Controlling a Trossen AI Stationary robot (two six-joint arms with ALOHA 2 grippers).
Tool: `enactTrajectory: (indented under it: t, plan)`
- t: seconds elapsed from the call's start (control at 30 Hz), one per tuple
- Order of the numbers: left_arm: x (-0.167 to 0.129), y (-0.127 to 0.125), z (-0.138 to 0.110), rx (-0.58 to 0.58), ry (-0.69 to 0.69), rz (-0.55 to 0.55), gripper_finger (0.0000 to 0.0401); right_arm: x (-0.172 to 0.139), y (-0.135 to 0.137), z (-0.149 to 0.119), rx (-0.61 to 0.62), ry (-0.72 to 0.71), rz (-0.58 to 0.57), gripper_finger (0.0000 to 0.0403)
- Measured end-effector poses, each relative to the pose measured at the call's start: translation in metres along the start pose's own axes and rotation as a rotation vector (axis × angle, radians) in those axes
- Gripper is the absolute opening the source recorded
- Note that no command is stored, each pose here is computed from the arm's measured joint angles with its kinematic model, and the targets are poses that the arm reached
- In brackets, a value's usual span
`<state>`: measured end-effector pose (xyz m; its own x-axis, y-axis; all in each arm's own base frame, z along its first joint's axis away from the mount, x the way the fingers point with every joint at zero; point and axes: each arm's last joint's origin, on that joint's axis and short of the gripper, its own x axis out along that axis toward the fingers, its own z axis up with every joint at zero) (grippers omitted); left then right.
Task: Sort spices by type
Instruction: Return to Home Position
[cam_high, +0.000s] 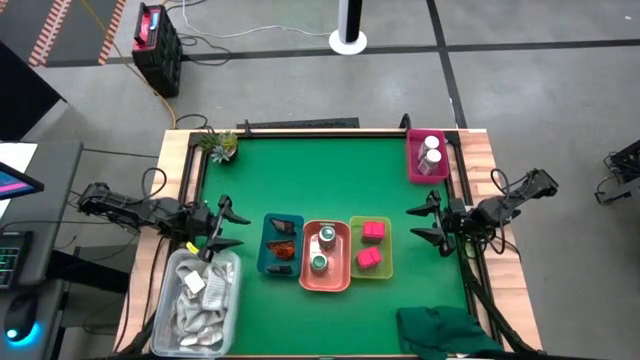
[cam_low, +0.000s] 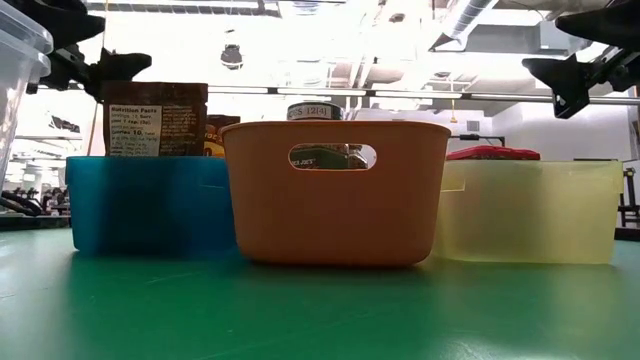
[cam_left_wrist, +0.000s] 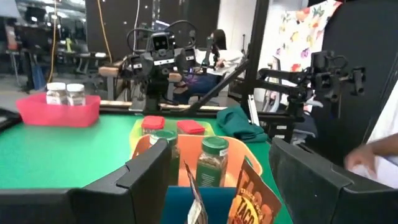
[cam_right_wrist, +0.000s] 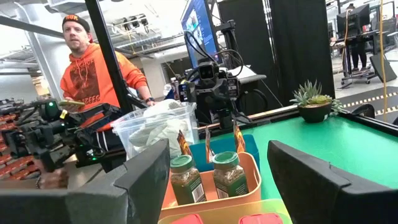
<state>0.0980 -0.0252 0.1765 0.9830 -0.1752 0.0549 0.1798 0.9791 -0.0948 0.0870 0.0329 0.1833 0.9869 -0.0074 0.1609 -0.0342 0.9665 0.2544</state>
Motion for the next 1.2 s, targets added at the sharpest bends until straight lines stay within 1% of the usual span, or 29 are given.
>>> enactTrajectory:
  t: [0.13,0.33,0.43,1.2]
  plan:
    - [0.0001,0.0,0.0004,-0.035,-0.004,0.001,0.0256,0.0,0.0,0.0,0.0,0.0,0.0,0.0294]
    - [0.0002,0.0,0.0003,-0.144,-0.003,0.001,0.0256,0.0,0.0,0.0,0.0,0.0,0.0,0.0294]
    - [0.0002,-0.0001,0.0001,-0.177,-0.001,0.0,0.0256,0.0,0.0,0.0,-0.001,0.0,0.0,0.0294]
    - [0.0002,-0.0001,0.0003,-0.185,-0.002,-0.001,0.0256,0.0,0.0,-0.0001,-0.003,0.0,0.0,0.0294]
